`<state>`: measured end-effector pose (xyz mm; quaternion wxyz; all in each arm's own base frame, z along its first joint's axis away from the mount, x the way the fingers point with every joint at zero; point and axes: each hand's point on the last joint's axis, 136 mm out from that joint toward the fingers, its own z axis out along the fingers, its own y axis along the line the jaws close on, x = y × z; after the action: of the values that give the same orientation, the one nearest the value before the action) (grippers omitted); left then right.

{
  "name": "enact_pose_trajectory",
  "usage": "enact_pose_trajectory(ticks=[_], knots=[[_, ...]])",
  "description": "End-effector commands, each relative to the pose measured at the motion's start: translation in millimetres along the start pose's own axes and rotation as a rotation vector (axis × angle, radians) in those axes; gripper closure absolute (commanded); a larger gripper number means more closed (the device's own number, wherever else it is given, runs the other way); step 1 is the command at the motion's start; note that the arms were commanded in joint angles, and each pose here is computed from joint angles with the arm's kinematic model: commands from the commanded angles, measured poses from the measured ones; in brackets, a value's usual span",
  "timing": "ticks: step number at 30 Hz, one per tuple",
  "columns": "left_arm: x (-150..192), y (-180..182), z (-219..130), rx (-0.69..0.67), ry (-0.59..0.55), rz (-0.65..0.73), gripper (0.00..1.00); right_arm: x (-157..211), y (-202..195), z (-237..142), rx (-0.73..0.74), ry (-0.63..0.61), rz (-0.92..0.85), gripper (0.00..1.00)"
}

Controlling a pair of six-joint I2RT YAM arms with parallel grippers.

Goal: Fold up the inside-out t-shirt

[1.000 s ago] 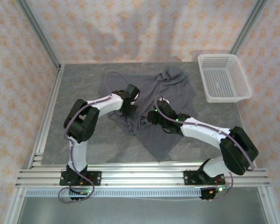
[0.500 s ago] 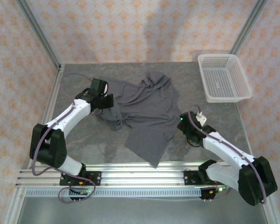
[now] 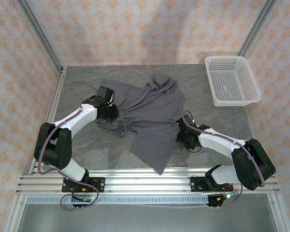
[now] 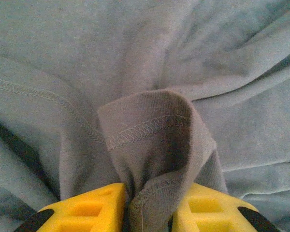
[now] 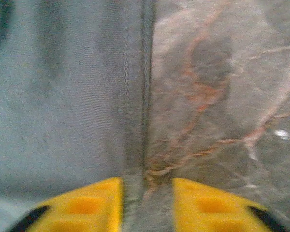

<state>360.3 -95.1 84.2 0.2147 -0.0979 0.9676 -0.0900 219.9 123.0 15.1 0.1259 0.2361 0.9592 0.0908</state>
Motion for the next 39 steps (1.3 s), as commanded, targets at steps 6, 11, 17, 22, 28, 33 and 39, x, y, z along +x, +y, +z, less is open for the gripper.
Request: enact_pose_trajectory(ticks=[6, 11, 17, 22, 28, 33, 39], knots=[[7.3, 21.3, -2.6, -0.114, 0.015, -0.001, 0.84, -12.7, 26.9, -13.5, -0.121, -0.076, 0.033, 1.00], [2.0, 30.2, -14.1, -0.158, -0.010, 0.002, 0.80, -19.5, 26.1, -24.8, -0.144, -0.115, 0.031, 1.00], [3.2, 31.2, -15.6, -0.145, -0.012, 0.003, 0.72, -18.3, 25.4, -23.8, -0.148, -0.105, 0.028, 1.00], [10.6, 27.5, -17.1, -0.111, 0.002, -0.004, 0.74, -17.3, 26.1, -22.3, -0.154, -0.100, 0.035, 1.00], [20.1, 44.2, -13.6, -0.186, 0.013, -0.008, 0.74, -18.4, 29.7, -23.1, -0.156, -0.095, 0.025, 1.00], [15.9, 42.7, -10.8, -0.171, -0.016, -0.012, 0.80, -18.1, 29.7, -22.0, -0.148, -0.090, 0.022, 1.00], [5.5, 39.8, -10.3, -0.157, -0.051, -0.017, 0.89, -17.5, 33.7, -24.9, -0.169, -0.086, 0.007, 1.00]])
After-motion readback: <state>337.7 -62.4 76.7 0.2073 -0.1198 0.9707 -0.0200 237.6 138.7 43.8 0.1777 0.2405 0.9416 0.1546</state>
